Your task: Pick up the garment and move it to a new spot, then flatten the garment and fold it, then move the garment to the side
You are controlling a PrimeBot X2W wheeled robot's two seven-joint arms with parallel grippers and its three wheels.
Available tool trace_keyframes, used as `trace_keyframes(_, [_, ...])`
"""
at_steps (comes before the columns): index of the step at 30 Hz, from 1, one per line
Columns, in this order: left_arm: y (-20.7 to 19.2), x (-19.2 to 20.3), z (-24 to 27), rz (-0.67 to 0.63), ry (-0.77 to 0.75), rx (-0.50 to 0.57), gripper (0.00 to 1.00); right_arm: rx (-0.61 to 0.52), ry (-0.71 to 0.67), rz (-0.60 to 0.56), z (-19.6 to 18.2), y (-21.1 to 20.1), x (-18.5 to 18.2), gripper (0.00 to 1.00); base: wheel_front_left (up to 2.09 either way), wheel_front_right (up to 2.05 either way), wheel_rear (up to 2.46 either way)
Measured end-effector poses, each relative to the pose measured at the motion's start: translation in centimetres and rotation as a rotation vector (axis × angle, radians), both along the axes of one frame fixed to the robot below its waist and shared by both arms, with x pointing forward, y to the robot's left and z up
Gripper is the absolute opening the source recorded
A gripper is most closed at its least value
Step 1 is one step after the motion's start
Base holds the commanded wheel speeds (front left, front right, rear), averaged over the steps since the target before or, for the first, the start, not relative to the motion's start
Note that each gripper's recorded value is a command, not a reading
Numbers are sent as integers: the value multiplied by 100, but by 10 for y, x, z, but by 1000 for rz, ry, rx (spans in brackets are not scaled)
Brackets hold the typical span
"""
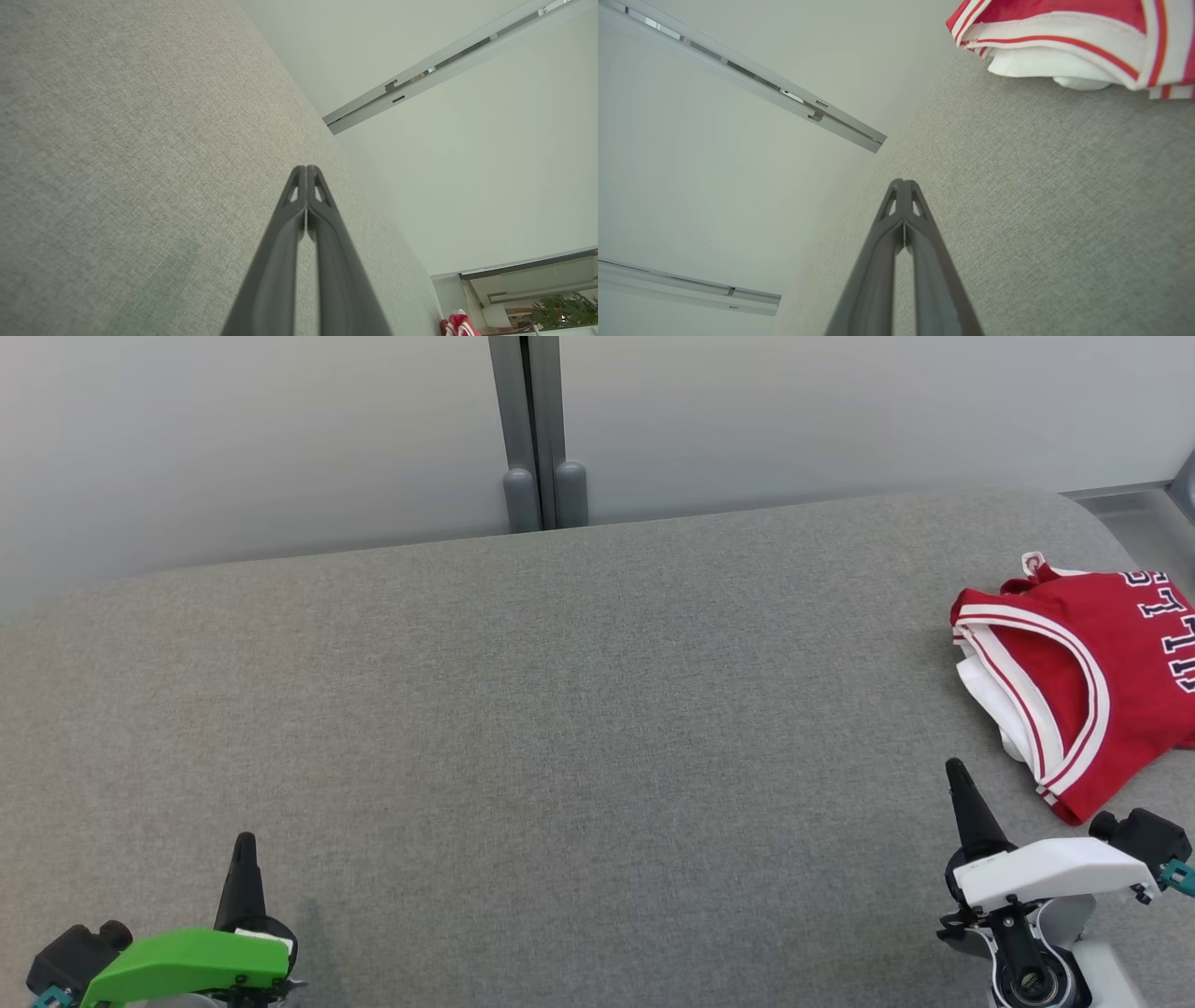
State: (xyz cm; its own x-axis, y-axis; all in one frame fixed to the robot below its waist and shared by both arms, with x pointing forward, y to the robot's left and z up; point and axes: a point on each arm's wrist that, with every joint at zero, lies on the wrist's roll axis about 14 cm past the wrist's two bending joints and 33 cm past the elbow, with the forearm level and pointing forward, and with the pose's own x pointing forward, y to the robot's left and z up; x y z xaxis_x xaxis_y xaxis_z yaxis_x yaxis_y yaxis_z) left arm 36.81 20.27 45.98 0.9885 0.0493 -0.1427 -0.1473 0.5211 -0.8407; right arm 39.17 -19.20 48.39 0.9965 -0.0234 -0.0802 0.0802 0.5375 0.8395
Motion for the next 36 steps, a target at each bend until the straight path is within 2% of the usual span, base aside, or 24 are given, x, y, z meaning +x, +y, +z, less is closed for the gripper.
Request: trace_keyframes(36, [-2, 12, 23, 7, -72, -324, 0, 339, -38, -10, 12, -4, -1, 0, 0, 0, 0])
